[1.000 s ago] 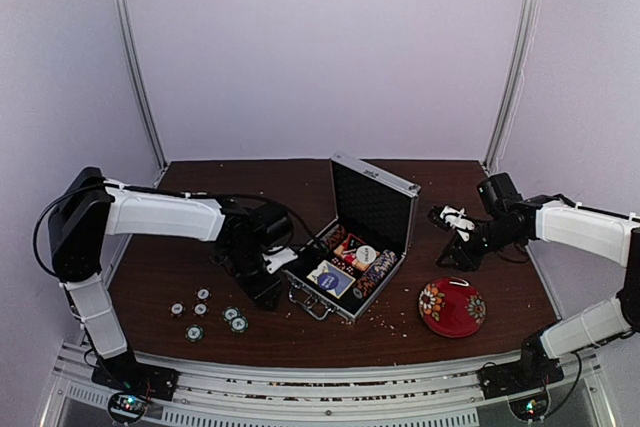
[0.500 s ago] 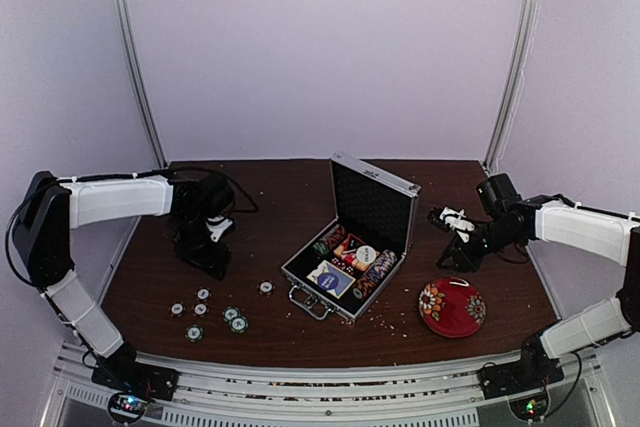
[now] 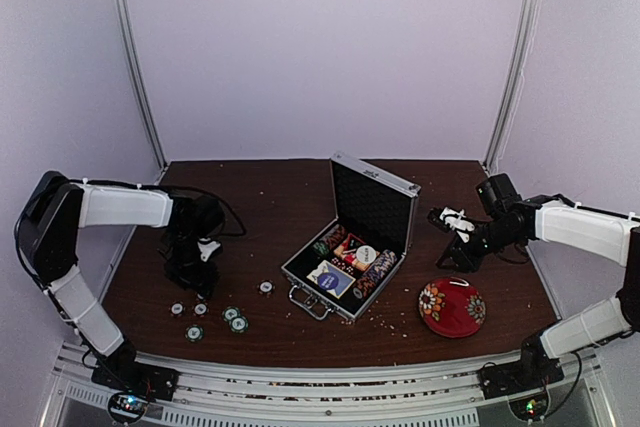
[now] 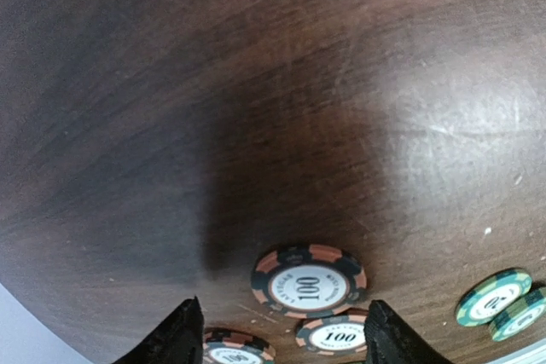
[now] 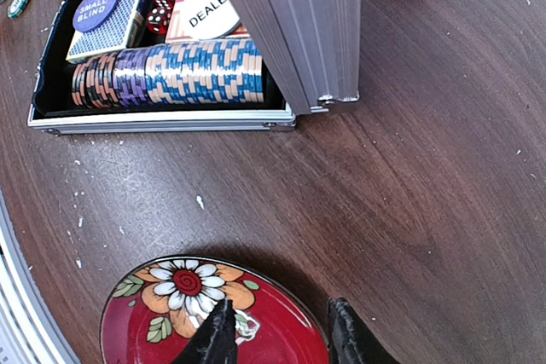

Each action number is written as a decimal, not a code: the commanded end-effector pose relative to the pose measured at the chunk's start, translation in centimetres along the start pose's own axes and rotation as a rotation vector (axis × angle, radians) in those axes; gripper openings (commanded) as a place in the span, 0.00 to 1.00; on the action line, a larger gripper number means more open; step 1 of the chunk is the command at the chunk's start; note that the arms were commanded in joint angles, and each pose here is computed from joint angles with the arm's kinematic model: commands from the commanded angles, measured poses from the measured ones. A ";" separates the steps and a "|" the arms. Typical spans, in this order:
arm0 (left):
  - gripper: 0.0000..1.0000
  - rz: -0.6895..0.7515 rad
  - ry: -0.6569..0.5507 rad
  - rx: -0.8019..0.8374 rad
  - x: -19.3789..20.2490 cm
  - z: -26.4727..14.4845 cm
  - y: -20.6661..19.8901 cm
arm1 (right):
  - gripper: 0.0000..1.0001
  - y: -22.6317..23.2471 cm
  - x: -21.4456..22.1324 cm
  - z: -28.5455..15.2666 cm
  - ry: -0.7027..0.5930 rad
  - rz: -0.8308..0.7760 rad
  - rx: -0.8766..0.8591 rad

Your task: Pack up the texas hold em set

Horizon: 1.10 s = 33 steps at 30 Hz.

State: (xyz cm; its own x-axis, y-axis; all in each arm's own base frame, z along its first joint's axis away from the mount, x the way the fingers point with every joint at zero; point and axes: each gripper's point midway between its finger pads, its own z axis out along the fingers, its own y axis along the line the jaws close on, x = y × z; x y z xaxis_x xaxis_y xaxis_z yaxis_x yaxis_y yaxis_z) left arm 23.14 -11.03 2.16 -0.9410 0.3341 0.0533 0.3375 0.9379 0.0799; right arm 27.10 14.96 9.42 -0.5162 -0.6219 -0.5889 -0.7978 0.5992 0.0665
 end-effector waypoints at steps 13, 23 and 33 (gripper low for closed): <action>0.47 0.037 -0.001 0.097 -1.2 1.9 -1.9 | 0.37 0.1 -0.6 -0.1 -0.006 -0.013 -0.011; 0.40 0.125 -0.059 0.130 -3.8 0.7 -6.0 | 0.37 0.0 -0.5 0.0 -0.002 -0.010 -0.011; 0.39 0.159 -0.224 0.252 -8.3 -3.6 -10.4 | 0.37 0.0 -0.6 -0.1 -0.005 -0.011 -0.008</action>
State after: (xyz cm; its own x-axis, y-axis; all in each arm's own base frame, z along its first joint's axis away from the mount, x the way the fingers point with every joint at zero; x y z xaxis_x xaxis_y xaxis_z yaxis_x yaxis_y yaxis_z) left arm 25.29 -20.82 2.29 -0.8712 0.4884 -0.0509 0.4910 0.8676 -0.0789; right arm 27.06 14.96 9.22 -0.5178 -0.6252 -0.5840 -0.7991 0.5972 0.0693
